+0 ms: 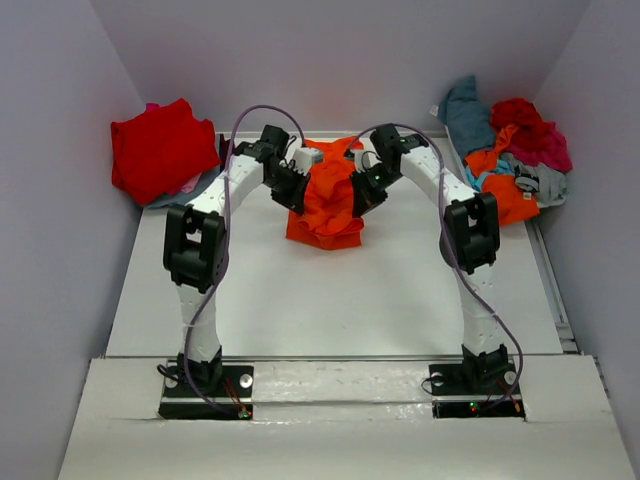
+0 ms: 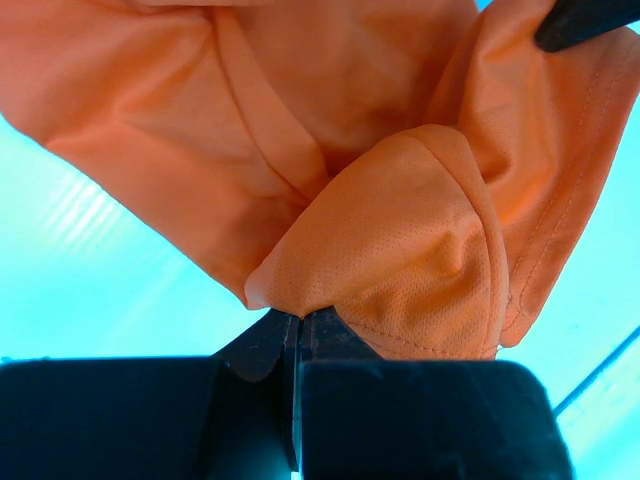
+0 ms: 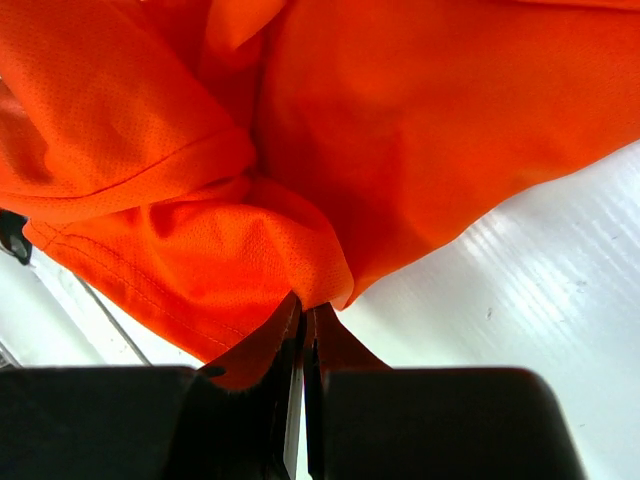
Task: Fold and stack the t-shirts
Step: Fold the tshirt
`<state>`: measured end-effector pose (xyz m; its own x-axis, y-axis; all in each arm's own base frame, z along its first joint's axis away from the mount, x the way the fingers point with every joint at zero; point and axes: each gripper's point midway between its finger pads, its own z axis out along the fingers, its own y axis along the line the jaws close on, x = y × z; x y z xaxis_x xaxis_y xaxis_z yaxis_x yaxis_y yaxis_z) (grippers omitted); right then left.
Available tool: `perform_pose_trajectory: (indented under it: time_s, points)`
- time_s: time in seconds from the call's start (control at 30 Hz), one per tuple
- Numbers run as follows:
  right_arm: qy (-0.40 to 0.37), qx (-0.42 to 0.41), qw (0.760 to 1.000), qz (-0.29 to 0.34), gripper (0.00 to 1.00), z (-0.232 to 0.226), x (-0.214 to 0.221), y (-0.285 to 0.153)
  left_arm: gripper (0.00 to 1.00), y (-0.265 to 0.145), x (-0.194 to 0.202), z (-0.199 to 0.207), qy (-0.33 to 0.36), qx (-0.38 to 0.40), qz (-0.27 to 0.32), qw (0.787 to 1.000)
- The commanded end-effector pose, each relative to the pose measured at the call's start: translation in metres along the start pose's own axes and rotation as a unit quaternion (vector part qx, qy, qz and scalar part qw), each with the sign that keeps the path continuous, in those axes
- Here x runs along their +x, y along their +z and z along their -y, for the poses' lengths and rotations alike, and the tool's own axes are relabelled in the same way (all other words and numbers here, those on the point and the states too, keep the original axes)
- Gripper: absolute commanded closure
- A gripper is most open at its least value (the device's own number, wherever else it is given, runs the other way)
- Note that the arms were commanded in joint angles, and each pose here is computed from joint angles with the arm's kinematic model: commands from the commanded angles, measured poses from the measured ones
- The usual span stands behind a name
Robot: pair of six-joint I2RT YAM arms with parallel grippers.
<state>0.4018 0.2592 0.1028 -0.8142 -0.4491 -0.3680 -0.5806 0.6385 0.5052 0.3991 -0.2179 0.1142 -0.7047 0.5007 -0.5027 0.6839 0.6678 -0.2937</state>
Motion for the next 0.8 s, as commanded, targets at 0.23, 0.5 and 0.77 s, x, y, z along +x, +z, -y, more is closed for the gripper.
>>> perform_pose_trajectory:
  time_s: [0.23, 0.5, 0.77]
  points:
    - [0.005, 0.060, 0.998, 0.027, 0.92, 0.026, -0.024, 0.004, 0.94, -0.002, -0.018, -0.051, -0.037, -0.139, 0.018, 0.989]
    - [0.010, 0.108, 0.993, 0.038, 0.88, 0.044, -0.032, 0.002, 0.94, -0.001, -0.026, -0.066, -0.027, -0.223, 0.016, 0.974]
    - [0.013, 0.124, 0.992, 0.033, 0.54, 0.052, -0.032, 0.004, 0.61, 0.010, -0.037, -0.045, 0.010, -0.246, 0.013, 0.969]
